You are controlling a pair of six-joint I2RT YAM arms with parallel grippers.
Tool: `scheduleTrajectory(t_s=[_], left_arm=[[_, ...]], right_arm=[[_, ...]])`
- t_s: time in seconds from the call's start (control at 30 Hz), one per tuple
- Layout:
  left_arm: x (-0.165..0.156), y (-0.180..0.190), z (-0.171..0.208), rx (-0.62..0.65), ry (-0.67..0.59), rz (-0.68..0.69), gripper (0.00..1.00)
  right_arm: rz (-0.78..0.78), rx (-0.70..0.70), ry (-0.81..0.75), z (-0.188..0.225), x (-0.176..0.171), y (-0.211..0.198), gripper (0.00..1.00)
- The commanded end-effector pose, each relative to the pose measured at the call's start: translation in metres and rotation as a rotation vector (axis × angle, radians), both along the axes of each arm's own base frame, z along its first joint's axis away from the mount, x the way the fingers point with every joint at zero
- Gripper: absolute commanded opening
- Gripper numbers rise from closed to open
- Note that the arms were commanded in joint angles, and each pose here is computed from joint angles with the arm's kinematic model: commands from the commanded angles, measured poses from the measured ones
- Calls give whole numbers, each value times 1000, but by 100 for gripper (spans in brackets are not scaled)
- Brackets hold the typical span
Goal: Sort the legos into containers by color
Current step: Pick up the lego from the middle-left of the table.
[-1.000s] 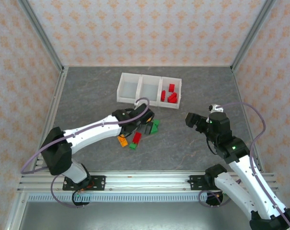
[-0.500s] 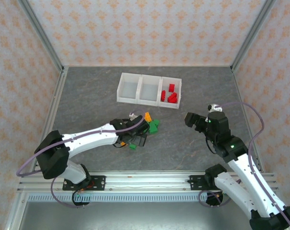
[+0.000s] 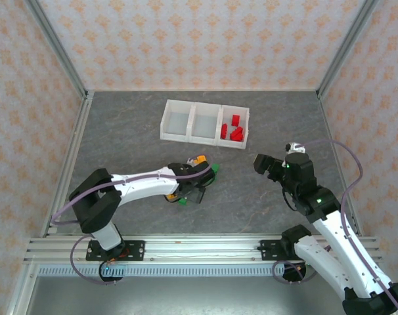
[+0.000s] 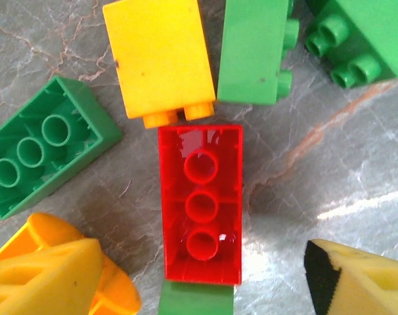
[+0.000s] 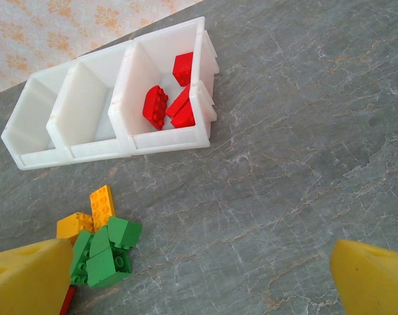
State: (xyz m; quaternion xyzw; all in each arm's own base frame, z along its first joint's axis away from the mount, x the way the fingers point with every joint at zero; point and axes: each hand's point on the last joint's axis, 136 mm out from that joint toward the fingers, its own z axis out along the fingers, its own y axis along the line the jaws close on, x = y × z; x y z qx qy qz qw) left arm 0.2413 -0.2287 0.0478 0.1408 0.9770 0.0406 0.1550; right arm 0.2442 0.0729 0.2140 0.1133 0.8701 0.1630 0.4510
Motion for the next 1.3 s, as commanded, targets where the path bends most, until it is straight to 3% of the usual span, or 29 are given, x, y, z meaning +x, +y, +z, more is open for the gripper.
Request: scheduleTrajectory(t_s=[0.0, 0.13, 0.5, 0.93, 1.07, 1.27], left_arm=[[12, -10, 1, -19, 15, -31, 77], [20, -12, -5, -1, 33, -25, 68], [22, 11, -25, -16, 70, 75, 57], [11, 1, -42, -70, 137, 67, 27], [18, -5, -27, -111, 92, 80, 18], [39, -18, 39, -206, -66, 75, 16]], right_arm=[[-16, -10, -21, 5, -1, -4, 100], [-25, -13, -22, 5, -1, -6, 100], [-28, -9, -28, 7, -1, -6, 100], [-30, -10, -26, 6, -1, -7, 100], [-33, -11, -28, 6, -1, -7, 100], [-45, -11, -32, 7, -1, -9, 100]])
